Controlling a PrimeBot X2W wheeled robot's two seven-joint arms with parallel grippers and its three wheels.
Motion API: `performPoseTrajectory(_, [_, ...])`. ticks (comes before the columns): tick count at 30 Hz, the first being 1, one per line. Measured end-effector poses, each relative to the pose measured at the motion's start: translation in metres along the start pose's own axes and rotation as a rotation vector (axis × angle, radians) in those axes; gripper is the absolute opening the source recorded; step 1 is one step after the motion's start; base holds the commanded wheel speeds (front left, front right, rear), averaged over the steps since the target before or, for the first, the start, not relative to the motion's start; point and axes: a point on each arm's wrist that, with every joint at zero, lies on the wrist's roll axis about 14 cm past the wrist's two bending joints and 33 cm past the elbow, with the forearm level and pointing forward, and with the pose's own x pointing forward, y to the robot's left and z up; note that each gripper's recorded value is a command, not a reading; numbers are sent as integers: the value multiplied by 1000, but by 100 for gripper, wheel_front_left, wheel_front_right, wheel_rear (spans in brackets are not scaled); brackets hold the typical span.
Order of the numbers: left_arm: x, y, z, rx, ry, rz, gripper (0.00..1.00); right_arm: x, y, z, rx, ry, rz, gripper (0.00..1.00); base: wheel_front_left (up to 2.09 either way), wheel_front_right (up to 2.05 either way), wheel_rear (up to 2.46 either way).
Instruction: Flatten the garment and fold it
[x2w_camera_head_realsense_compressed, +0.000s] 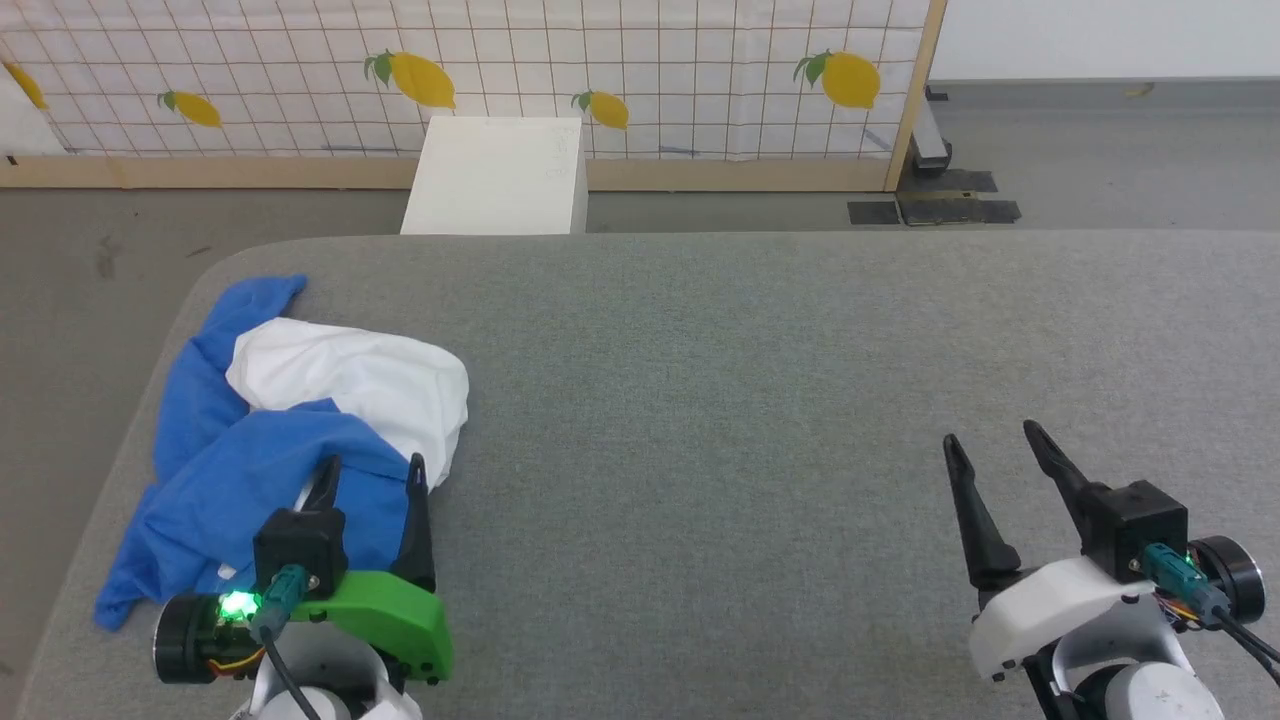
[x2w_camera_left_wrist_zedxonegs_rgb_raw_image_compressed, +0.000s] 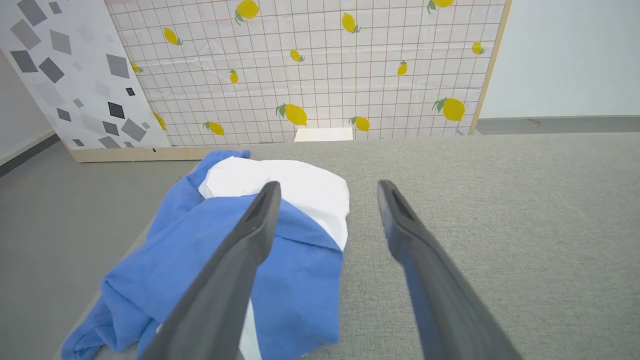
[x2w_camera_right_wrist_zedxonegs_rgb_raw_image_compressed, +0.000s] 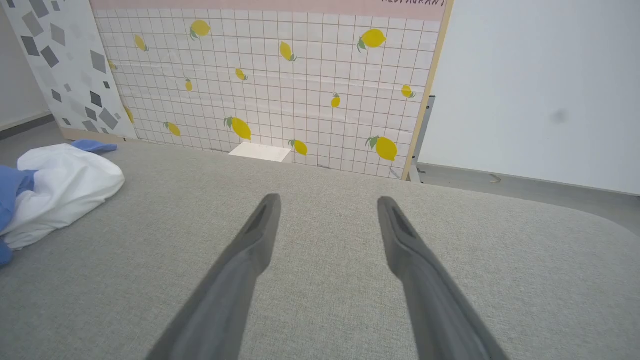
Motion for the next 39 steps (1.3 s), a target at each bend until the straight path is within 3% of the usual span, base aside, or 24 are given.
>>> performPoseTrajectory(16, [-5, 9, -3, -16, -11, 28, 100, 5, 4, -4, 28, -7, 15, 100, 0, 0, 0])
performPoseTrajectory(39, [-39, 62, -6, -29, -29, 203, 100, 29, 51, -11, 68, -13, 153, 100, 0, 0, 0])
